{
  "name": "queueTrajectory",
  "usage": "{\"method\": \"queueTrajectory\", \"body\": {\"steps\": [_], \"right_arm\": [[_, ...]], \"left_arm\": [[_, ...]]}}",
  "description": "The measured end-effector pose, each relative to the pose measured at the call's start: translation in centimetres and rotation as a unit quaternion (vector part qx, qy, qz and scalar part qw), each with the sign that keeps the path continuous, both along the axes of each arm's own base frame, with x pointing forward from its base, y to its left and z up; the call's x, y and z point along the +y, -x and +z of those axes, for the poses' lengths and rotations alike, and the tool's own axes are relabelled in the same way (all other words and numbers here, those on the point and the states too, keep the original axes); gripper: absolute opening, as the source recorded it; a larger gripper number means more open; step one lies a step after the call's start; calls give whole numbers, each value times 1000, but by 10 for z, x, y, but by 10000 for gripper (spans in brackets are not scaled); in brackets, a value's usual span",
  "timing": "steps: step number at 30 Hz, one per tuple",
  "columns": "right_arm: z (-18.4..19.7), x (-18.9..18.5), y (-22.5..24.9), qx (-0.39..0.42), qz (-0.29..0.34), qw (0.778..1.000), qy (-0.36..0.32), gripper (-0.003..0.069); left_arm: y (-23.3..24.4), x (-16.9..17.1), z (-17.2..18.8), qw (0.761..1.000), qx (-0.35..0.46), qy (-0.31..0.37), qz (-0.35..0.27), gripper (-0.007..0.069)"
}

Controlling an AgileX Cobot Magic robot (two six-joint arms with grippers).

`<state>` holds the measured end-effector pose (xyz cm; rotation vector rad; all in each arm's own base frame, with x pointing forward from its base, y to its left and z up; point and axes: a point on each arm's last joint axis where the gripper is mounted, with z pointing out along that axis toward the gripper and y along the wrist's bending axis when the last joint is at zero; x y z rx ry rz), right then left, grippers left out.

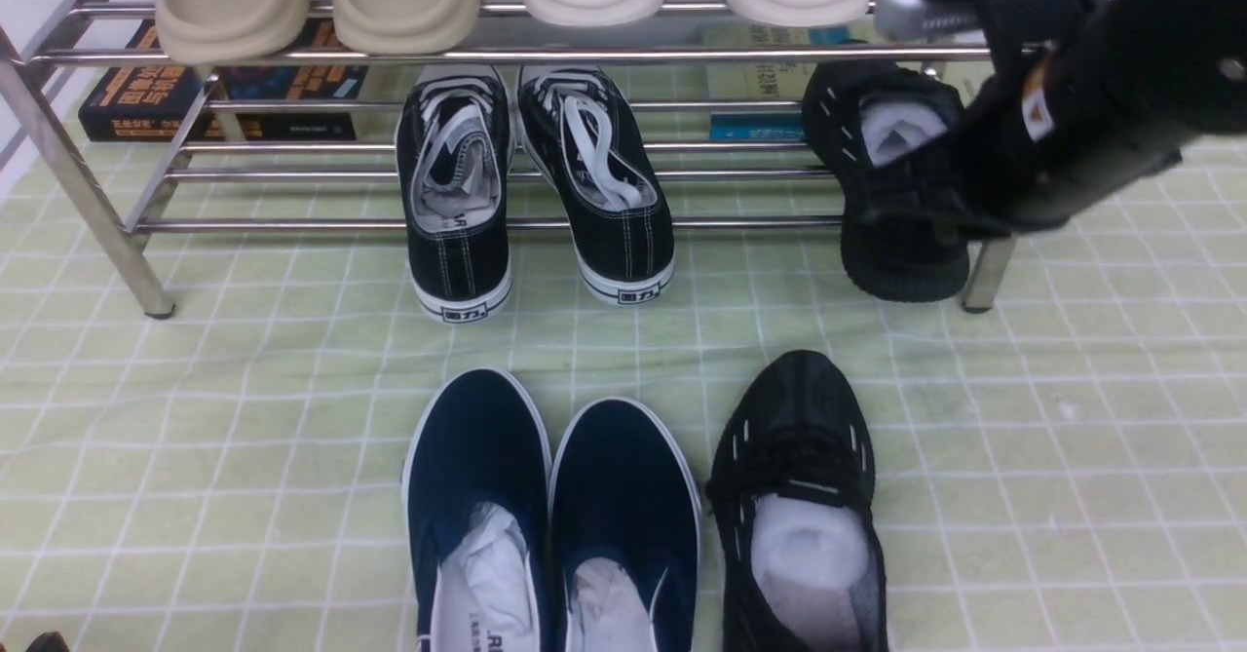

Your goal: Take the shoes off the shelf with your hand from the green coffee tablecloth.

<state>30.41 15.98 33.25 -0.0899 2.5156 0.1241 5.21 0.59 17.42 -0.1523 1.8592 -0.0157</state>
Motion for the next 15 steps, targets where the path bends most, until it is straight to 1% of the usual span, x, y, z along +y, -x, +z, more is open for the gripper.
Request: {"method": "queueTrajectory", "body": {"steps": [2, 3, 4, 5, 6, 8, 9, 10, 12, 14, 15], "right_arm": [[2, -6, -22, -15, -14, 1000, -3, 120], [0, -7, -31, -20, -15, 1000, -2, 179], [0, -7, -34, -22, -14, 1000, -1, 197], [-1, -5, -44, -30, -12, 999, 0, 270], [-2, -3, -50, -34, -8, 999, 1, 315], [-4, -1, -55, -38, -3, 999, 3, 357], [-7, 2, -62, -43, 4, 999, 6, 407], [-10, 5, -66, -45, 7, 999, 7, 436], [-17, 8, -74, -46, 10, 999, 10, 470], [-23, 11, -79, -46, 12, 999, 13, 481], [-33, 13, -85, -45, 16, 999, 22, 484]], "left_arm": [[0, 0, 0, 1000, 0, 0, 0, 242], [0, 0, 0, 1000, 0, 0, 0, 242], [0, 0, 0, 1000, 0, 0, 0, 242], [0, 0, 0, 1000, 0, 0, 0, 242], [0, 0, 0, 1000, 0, 0, 0, 242], [0, 0, 0, 1000, 0, 0, 0, 242], [0, 0, 0, 1000, 0, 0, 0, 242], [0, 0, 0, 1000, 0, 0, 0, 242], [0, 0, 0, 1000, 0, 0, 0, 242], [0, 0, 0, 1000, 0, 0, 0, 242], [0, 0, 0, 1000, 0, 0, 0, 242]]}}
